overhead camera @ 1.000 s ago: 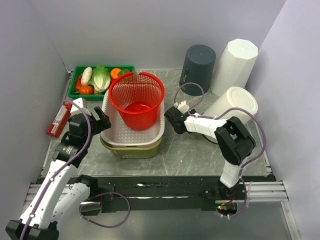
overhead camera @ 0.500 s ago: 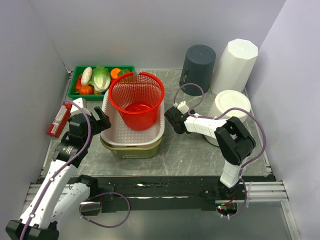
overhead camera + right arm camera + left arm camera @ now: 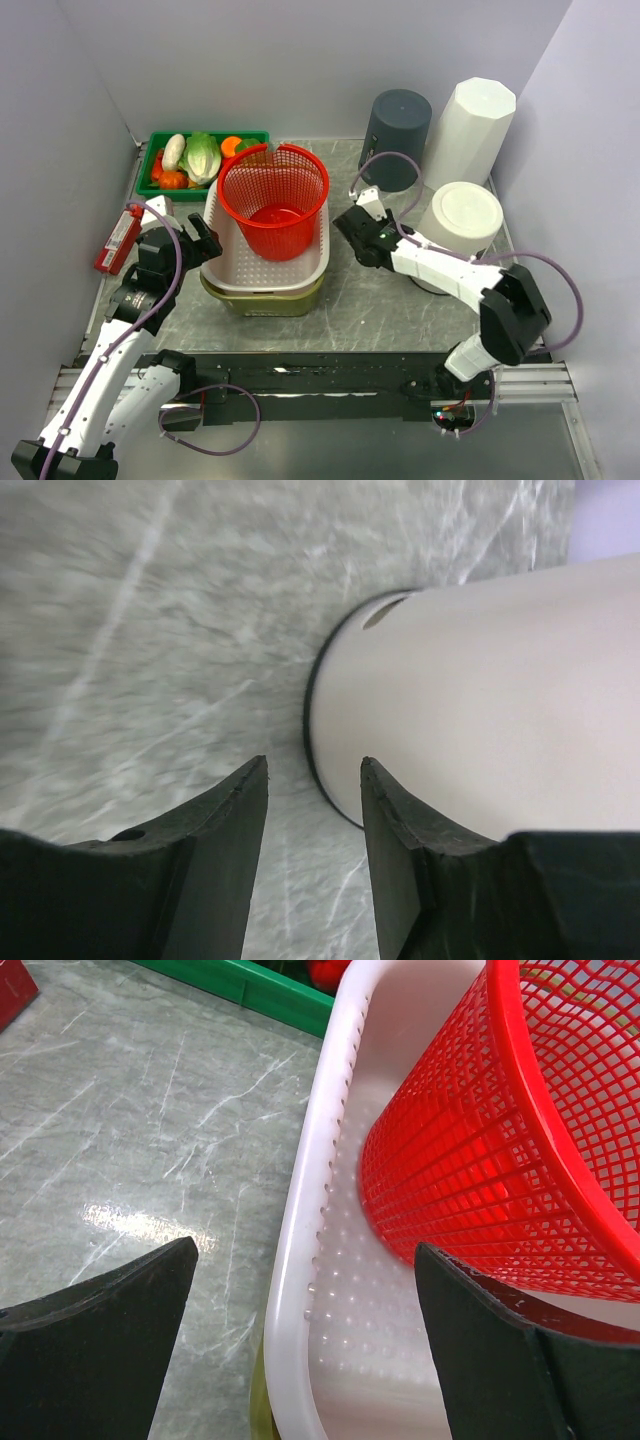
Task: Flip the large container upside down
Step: Turn the container upside down at the center of the board.
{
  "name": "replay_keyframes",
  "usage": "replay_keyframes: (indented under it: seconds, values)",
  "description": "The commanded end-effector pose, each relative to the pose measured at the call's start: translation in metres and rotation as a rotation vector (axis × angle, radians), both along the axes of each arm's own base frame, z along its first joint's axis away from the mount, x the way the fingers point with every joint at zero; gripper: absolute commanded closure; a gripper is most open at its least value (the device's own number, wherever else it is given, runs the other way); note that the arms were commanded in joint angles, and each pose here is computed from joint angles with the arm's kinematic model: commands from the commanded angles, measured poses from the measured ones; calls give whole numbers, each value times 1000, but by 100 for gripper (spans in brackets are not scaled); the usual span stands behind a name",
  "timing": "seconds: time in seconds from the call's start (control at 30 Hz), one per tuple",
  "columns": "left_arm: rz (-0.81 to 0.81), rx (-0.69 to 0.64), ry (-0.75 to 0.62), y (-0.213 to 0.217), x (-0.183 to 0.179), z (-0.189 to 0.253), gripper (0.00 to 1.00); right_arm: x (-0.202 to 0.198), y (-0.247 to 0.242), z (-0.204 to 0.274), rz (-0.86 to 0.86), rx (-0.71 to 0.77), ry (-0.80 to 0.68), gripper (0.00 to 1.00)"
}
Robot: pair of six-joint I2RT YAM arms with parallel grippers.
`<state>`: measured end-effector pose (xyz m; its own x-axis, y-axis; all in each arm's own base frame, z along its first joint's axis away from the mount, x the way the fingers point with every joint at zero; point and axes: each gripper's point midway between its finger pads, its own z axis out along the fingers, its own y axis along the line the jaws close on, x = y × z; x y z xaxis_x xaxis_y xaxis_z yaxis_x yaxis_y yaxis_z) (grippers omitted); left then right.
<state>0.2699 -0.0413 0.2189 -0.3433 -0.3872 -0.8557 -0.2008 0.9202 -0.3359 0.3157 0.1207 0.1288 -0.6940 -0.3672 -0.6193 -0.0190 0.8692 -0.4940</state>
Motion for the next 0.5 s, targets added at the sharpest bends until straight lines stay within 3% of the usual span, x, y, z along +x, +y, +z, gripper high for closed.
replay_keyframes:
  seconds: [0.0, 0.3, 0.47]
  values:
    - [-11, -15, -47, -3, 5, 13, 4, 2, 10, 59, 3, 155, -156, 50]
    - [-11, -13, -42, -3, 5, 12, 4, -20, 16, 151, 177, 480, -433, 44]
    - [-14, -15, -45, -3, 5, 12, 4, -35, -12, 185, 136, 564, -552, 25]
